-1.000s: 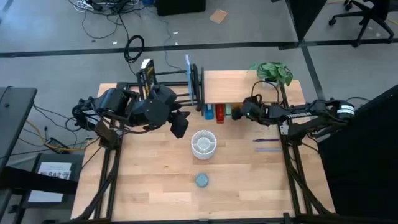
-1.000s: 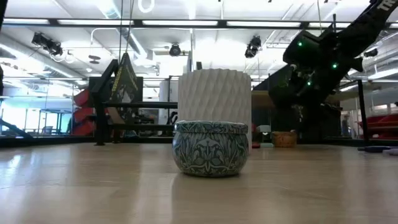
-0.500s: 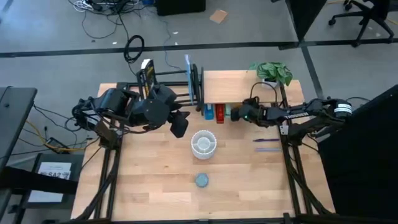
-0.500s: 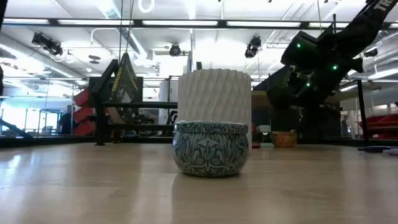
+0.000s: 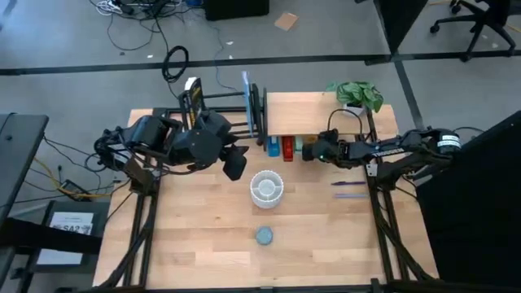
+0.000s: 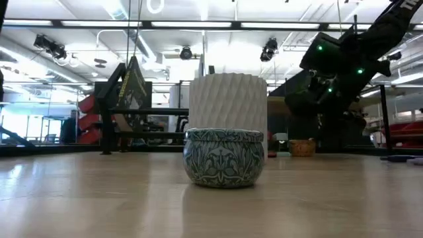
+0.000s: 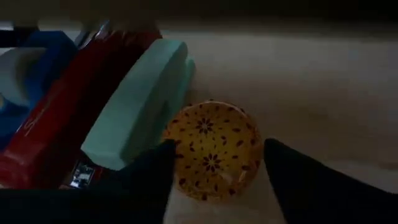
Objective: Stock shelves
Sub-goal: Remove the yellow scented candle from under the shelf
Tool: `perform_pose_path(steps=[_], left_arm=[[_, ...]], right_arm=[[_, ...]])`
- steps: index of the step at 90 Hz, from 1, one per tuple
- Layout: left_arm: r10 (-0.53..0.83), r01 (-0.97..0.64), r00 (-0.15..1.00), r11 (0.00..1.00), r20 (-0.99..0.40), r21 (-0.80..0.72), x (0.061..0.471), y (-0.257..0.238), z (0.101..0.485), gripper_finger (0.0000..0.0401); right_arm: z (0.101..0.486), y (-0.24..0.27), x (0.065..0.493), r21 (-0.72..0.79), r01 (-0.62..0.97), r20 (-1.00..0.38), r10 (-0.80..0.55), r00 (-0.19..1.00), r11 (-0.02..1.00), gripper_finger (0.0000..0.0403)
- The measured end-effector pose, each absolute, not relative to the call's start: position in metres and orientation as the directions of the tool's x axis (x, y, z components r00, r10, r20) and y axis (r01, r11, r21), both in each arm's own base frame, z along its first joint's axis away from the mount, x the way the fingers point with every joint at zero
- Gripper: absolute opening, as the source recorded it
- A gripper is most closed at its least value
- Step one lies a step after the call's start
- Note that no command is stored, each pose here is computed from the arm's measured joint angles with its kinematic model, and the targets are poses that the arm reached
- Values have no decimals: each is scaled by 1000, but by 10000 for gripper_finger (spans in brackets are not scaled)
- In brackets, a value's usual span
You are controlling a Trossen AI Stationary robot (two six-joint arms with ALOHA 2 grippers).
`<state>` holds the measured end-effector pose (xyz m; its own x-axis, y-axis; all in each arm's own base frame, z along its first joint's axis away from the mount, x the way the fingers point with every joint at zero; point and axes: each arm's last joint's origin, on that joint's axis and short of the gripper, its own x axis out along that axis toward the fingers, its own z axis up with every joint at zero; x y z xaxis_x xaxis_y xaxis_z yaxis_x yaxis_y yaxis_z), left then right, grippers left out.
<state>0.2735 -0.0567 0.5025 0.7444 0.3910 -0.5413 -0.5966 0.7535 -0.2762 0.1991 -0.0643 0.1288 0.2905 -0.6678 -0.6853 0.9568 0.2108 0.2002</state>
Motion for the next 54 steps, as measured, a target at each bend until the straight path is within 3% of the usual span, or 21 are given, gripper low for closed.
perform_pose_path(steps=[33,45,54], left_arm=[[389,-593,745,758,-543,-272,273,-57,502,177],[388,-593,745,758,-543,-271,273,-57,502,177],[388,-593,745,758,-543,-272,273,-57,502,177]], right_arm=[[130,-64,201,212,952,-683,-664,306,222,15],[130,-59,201,219,945,-696,-639,327,244,7],[132,-47,199,271,925,-757,-535,375,265,3]])
